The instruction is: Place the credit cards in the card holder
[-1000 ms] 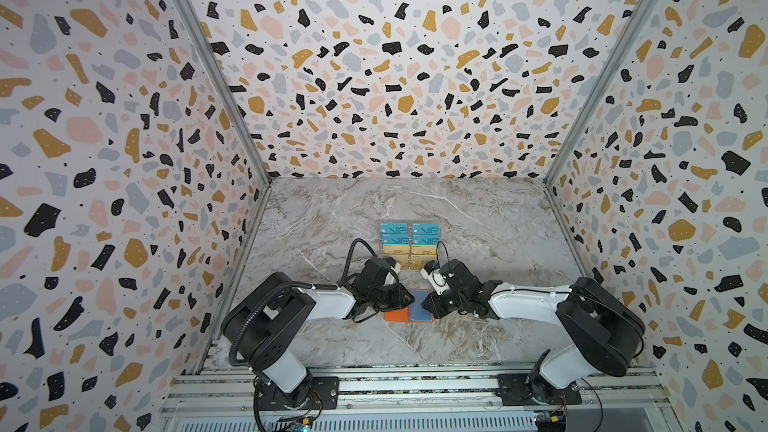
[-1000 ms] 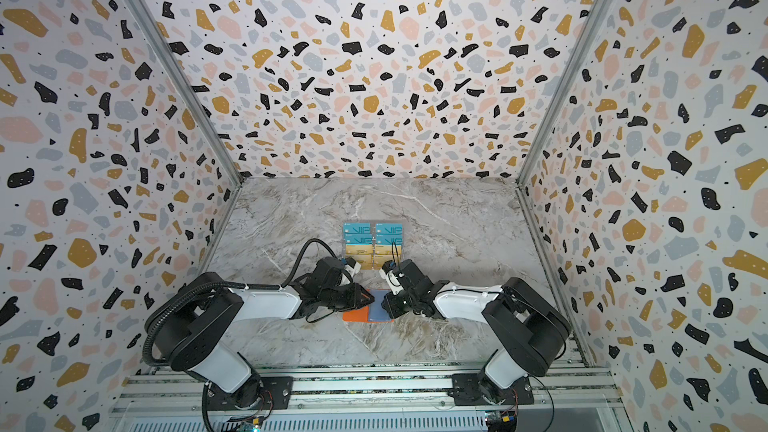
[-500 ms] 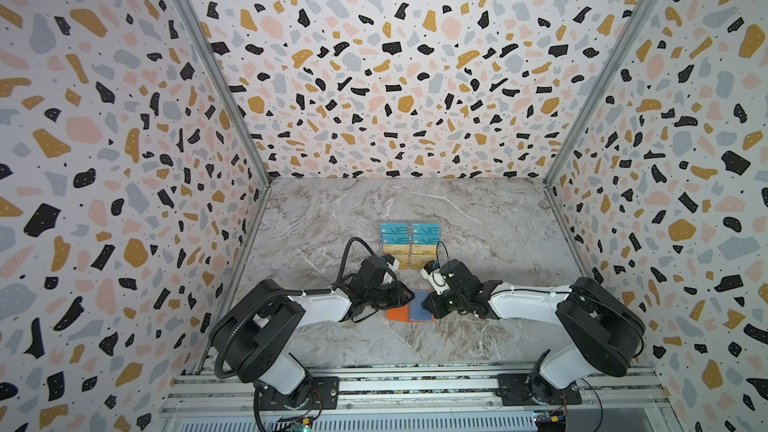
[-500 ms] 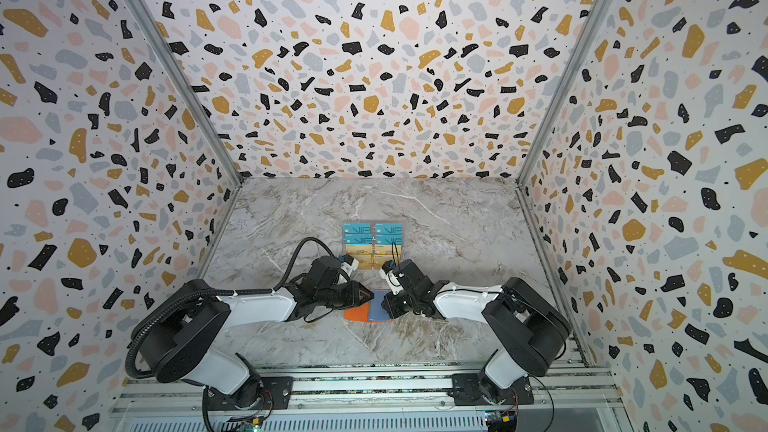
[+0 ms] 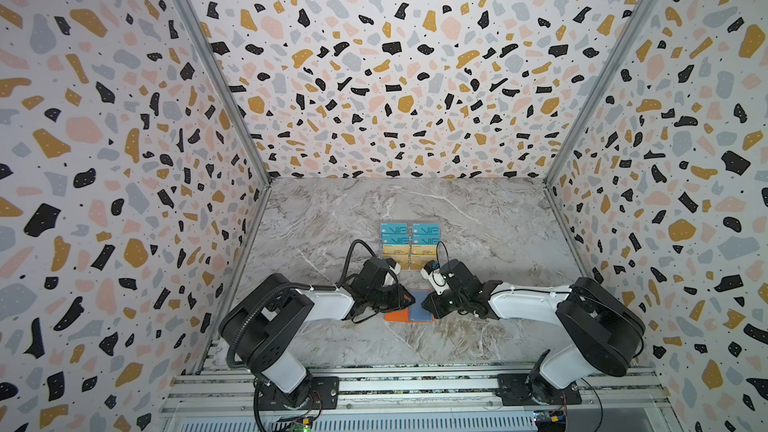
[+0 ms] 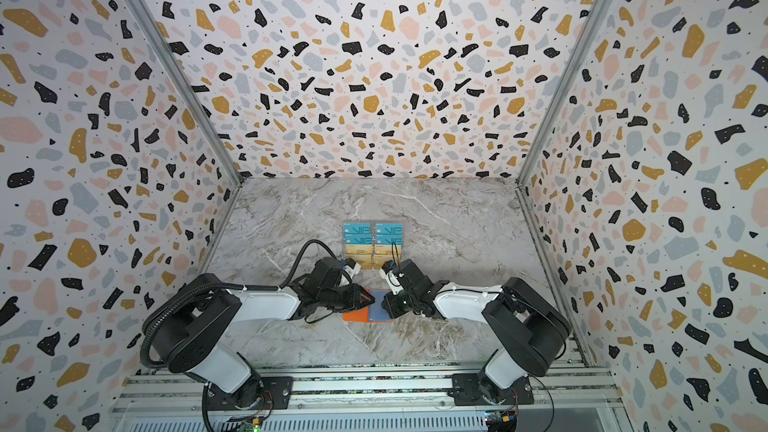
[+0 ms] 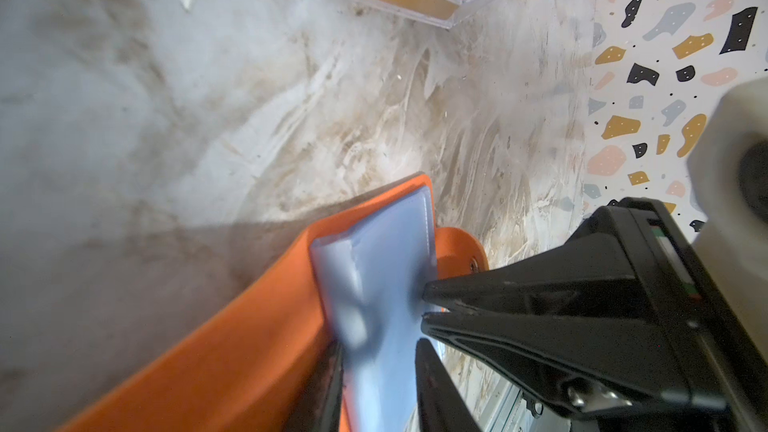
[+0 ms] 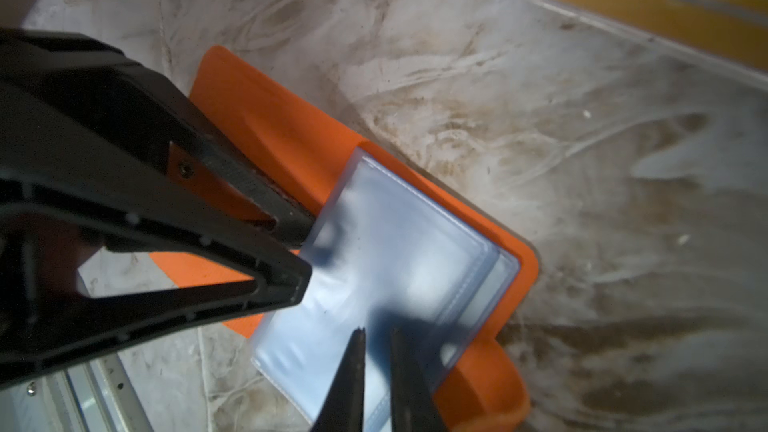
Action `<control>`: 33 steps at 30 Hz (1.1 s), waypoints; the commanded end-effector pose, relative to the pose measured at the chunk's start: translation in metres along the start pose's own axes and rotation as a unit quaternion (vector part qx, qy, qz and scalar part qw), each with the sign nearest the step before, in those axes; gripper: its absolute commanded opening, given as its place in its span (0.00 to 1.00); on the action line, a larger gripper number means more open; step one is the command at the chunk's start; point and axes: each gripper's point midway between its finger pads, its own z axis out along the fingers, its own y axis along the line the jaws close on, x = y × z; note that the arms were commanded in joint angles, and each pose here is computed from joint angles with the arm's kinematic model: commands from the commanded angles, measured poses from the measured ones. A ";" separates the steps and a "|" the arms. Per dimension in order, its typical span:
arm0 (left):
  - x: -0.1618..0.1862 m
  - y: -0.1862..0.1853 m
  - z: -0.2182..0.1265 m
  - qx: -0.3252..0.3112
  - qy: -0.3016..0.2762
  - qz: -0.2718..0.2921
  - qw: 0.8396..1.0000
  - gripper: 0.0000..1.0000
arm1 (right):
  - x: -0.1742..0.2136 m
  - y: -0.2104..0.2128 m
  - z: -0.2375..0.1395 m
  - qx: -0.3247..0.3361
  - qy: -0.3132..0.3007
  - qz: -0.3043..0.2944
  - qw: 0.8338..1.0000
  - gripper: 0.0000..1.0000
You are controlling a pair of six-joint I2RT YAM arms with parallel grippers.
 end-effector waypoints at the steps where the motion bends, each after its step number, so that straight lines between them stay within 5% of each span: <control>1: -0.003 -0.011 0.004 0.025 0.003 0.010 1.000 0.32 | 0.006 -0.007 0.002 0.017 0.016 0.005 1.000 0.16; 17: -0.018 -0.025 -0.015 0.021 -0.038 0.030 0.999 0.29 | 0.007 -0.007 0.002 0.014 0.017 0.005 1.000 0.16; 33: -0.002 -0.013 0.006 0.019 0.000 0.014 1.000 0.30 | 0.006 -0.006 0.002 0.013 0.015 0.006 1.000 0.16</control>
